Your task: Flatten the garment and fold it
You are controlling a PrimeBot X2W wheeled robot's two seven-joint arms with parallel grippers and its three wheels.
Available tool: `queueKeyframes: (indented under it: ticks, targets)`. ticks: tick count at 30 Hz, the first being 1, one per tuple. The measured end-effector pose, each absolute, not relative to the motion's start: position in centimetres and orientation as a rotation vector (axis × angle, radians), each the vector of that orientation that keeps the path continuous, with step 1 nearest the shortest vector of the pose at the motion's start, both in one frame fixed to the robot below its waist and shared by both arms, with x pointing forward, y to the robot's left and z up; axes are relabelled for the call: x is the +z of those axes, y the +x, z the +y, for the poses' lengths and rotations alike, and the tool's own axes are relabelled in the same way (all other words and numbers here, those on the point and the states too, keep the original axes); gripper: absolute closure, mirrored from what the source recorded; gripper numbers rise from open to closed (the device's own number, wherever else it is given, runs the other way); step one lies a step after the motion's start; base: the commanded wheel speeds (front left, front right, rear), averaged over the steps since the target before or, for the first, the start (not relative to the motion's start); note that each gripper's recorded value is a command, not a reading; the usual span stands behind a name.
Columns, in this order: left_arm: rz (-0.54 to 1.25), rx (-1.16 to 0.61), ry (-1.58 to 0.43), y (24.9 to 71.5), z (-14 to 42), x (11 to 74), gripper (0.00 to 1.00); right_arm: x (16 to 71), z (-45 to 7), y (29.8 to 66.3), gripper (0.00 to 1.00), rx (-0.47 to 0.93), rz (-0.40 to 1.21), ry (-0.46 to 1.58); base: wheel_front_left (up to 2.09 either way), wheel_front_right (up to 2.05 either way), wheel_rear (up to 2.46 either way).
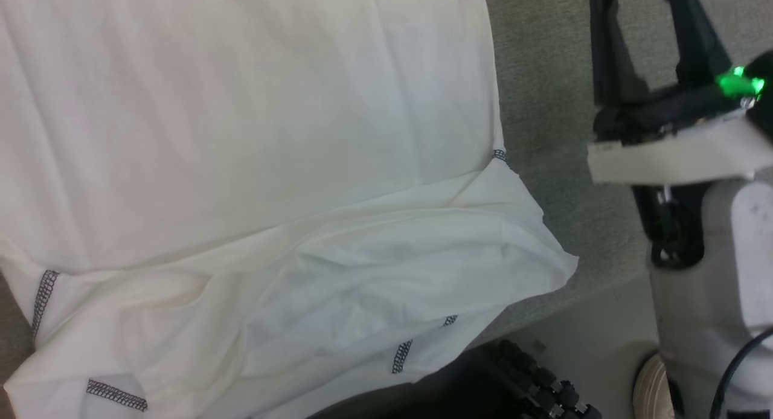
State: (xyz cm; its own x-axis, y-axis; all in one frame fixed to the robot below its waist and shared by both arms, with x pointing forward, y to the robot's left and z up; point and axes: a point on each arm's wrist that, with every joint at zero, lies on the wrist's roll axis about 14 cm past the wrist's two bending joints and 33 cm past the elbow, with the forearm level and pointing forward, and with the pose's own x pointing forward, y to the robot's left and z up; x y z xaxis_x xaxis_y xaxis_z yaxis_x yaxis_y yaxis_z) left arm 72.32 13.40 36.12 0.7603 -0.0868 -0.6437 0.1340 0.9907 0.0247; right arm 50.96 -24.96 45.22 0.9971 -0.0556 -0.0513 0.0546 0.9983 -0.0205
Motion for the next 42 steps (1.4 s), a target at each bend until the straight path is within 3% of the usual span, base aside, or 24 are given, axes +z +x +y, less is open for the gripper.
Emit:
queueKeyframes:
  ticks: [5, 11, 22, 23, 25, 33, 42]
  targets:
    - [0.681, -0.151, 0.082, 72.2, 13.1, 36.5, 1.0, 47.4, -24.4, 57.9, 0.0, -0.004, 0.072, -0.032, 0.0, 0.0, 0.0]
    - [0.641, -0.192, 0.11, 71.9, 12.5, 36.8, 1.0, 45.4, -23.8, 64.5, 0.0, 0.015, 0.278, 0.047, 0.0, 0.0, 0.0]
    - [0.59, -0.25, 0.136, 71.7, 12.4, 36.6, 1.0, 36.8, -20.6, 69.2, 0.0, 0.038, 0.688, -0.008, 0.0, 0.0, 0.0]
    - [0.591, -0.252, 0.137, 71.7, 12.7, 36.2, 1.0, 36.0, -20.1, 69.7, 0.49, 0.044, 0.739, -0.023, 0.0, 0.0, 0.0]
    - [0.591, -0.253, 0.138, 71.7, 12.8, 35.9, 1.0, 35.8, -19.9, 70.0, 1.0, 0.045, 0.771, -0.058, 0.0, 0.0, 0.0]
    - [0.54, -0.259, 0.108, 72.1, 12.9, 36.6, 1.0, 36.9, -20.2, 70.2, 1.0, 0.028, 0.742, -0.118, 0.0, 0.0, 0.0]
    - [0.313, -0.305, 0.01, 71.7, 12.5, 41.2, 1.0, 41.8, -17.8, 69.6, 1.0, 0.114, 0.443, -0.049, 0.0, 0.0, 0.0]
